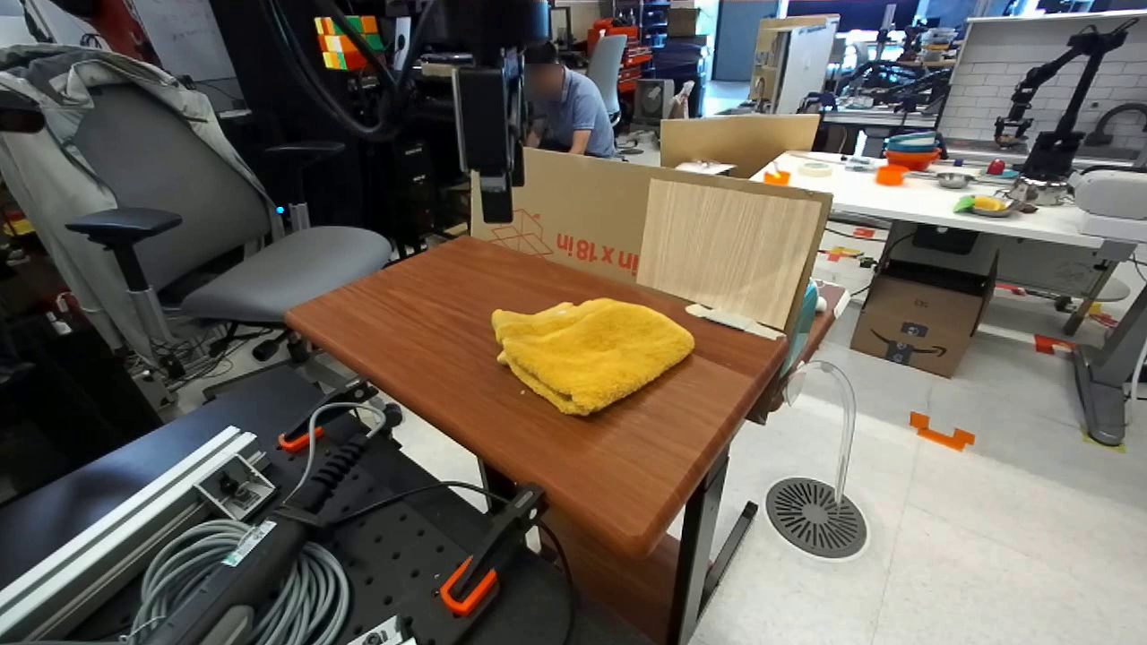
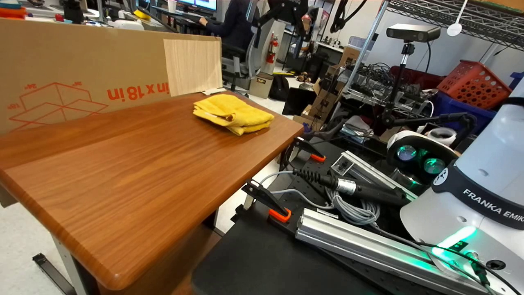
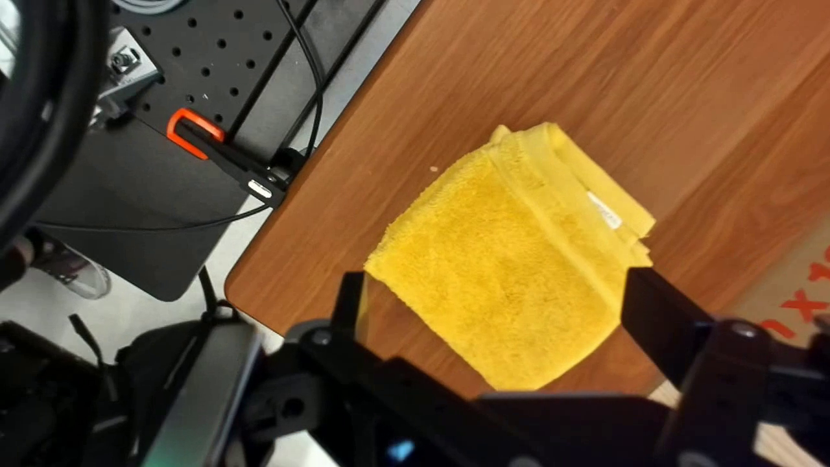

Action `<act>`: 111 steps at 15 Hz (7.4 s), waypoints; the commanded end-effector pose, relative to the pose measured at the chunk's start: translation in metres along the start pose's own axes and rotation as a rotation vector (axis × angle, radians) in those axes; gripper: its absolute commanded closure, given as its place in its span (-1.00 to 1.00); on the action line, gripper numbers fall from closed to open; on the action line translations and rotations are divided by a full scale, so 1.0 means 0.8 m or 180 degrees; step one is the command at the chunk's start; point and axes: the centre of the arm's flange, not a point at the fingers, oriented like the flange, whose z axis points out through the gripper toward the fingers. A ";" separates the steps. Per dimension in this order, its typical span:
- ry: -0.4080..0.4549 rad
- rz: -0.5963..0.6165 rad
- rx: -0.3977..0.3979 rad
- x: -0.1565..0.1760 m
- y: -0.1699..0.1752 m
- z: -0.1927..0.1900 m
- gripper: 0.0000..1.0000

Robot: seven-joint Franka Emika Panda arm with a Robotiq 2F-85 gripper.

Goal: Use the towel to wipe the desk

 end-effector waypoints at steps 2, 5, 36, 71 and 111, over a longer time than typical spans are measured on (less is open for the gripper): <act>-0.0017 -0.0005 -0.0009 0.001 0.000 0.004 -1.00; 0.0130 0.0038 0.0075 -0.007 -0.004 0.001 -1.00; 0.0103 -0.0922 -0.0316 -0.137 -0.097 0.266 -1.00; -0.0466 -0.0003 -0.0429 0.057 -0.248 0.236 -1.00; 0.0470 0.1174 -0.0383 0.063 0.054 0.264 -1.00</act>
